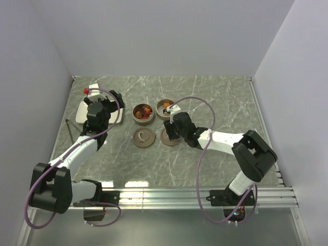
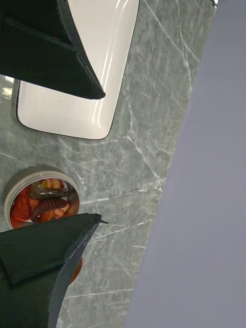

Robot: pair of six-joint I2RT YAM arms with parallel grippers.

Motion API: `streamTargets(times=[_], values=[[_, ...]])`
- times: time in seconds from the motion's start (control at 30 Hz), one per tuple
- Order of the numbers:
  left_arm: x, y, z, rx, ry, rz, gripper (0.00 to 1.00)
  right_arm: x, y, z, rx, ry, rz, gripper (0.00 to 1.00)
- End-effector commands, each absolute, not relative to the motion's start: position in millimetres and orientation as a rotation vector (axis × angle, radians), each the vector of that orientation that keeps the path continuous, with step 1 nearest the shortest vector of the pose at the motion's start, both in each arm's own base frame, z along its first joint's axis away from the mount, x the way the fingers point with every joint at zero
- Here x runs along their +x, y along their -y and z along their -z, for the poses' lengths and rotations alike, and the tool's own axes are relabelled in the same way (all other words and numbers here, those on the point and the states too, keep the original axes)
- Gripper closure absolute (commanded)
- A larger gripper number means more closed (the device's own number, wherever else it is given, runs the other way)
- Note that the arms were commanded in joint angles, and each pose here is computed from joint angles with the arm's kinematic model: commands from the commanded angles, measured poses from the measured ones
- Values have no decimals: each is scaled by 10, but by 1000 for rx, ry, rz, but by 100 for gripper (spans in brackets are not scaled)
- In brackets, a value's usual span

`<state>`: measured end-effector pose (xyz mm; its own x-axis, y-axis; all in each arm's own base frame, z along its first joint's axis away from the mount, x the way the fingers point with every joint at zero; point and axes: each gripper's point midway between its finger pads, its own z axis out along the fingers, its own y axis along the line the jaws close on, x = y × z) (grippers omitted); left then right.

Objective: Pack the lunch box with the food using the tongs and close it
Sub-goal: Pick up the lid of the lunch box with the right arm

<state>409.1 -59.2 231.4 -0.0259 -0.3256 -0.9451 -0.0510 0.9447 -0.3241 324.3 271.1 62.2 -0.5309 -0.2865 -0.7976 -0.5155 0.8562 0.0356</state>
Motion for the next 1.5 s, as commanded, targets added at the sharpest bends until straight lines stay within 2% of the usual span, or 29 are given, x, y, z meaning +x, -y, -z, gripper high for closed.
streamTargets(times=[0.0,0.47,0.67,1.03,1.13,1.4,1.47], values=[[4139,638,-2579,-307,-1514,274,1,3234,-2760,-922,-549,-2079,-371,45],[4160,664,-2531,-301,-1532,277,1,3114,-2828,-642,-617,-2197,-354,45],[4159,651,-2520,-303,-1533,272,1,3146,-2713,-506,-586,-2258,-258,50],[4137,645,-2533,-308,-1524,277,1,3198,-2671,-457,-552,-2267,-212,66],[4129,646,-2534,-307,-1523,278,1,3219,-2657,-470,-536,-2260,-202,73],[4115,629,-2546,-312,-1517,272,1,3303,-2456,-679,-430,-2226,-99,99],[4119,632,-2534,-311,-1520,273,1,3313,-2376,-795,-393,-2208,-73,100]])
